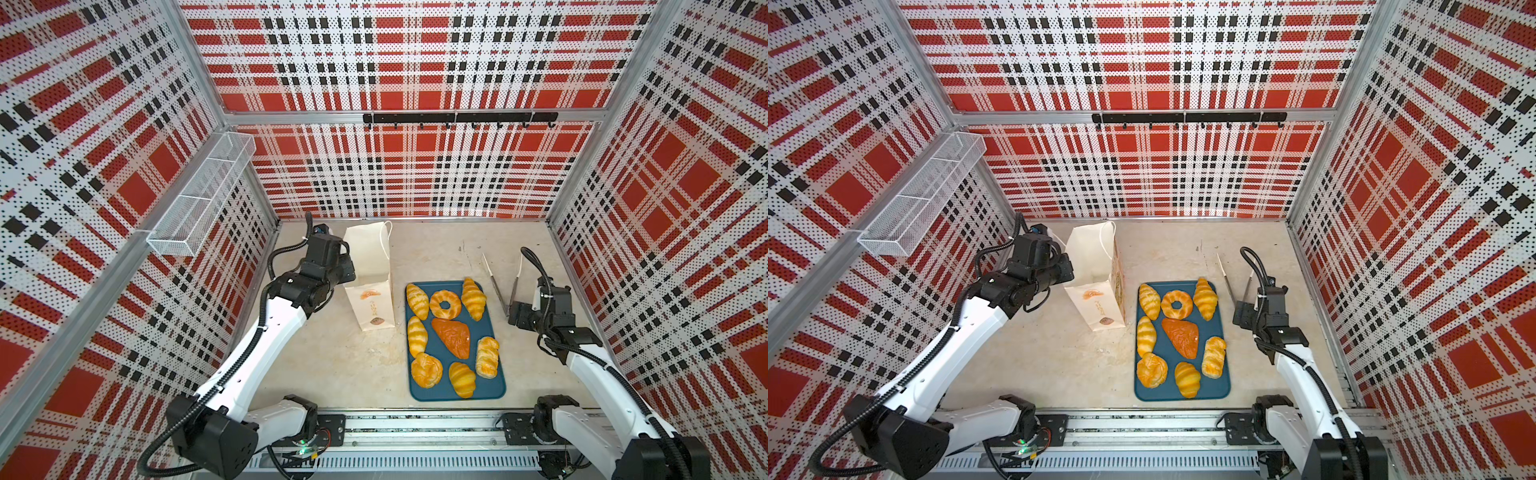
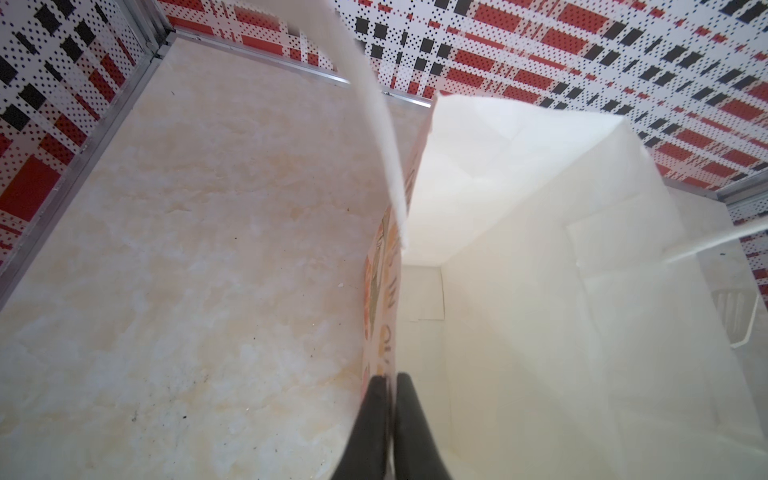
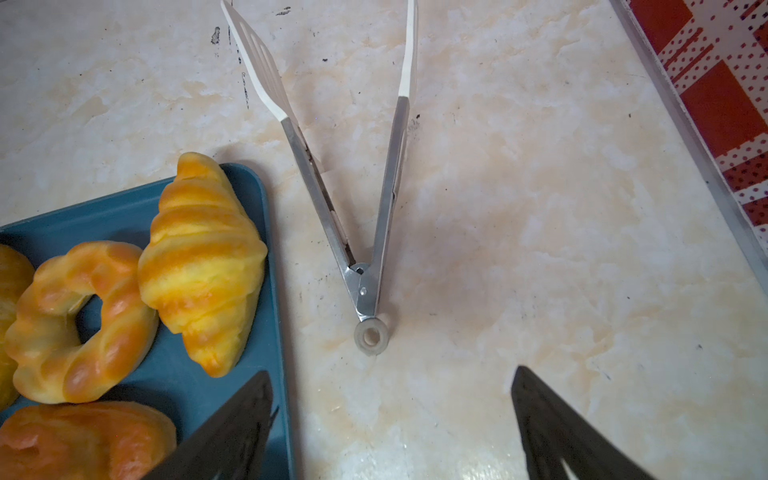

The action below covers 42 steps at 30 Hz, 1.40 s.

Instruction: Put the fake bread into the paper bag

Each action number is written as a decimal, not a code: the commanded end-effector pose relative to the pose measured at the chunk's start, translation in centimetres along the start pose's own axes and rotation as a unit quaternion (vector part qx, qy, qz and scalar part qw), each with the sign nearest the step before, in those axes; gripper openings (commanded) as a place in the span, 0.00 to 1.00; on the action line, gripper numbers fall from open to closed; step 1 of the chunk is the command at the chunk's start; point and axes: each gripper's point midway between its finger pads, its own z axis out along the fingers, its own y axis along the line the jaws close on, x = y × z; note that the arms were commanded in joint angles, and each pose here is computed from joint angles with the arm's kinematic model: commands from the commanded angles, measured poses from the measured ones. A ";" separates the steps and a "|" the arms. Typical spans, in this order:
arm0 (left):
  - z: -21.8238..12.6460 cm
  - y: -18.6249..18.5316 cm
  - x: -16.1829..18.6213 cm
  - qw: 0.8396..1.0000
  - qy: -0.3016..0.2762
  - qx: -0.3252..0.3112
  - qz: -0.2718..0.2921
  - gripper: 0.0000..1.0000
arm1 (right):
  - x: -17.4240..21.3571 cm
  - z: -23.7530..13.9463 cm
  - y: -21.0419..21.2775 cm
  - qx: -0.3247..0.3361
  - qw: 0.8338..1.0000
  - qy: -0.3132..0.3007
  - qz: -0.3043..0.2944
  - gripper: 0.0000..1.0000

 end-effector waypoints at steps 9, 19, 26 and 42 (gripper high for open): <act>-2.4 -1.0 -2.2 0.998 -0.048 0.023 -0.021 0.61 | -2.8 0.7 0.2 0.012 1.000 -0.024 0.006 0.88; -7.5 -2.0 -2.3 0.991 -0.126 0.023 0.026 1.00 | -4.0 4.0 -0.5 0.057 0.998 0.007 0.011 0.78; -10.4 -3.2 -0.6 0.982 -0.169 0.023 0.086 1.00 | -3.9 7.5 -0.4 0.074 0.996 0.059 0.001 0.71; -12.7 -7.1 1.9 0.955 -0.233 0.022 0.183 0.99 | -4.3 11.6 -0.3 0.066 0.991 0.111 0.018 0.54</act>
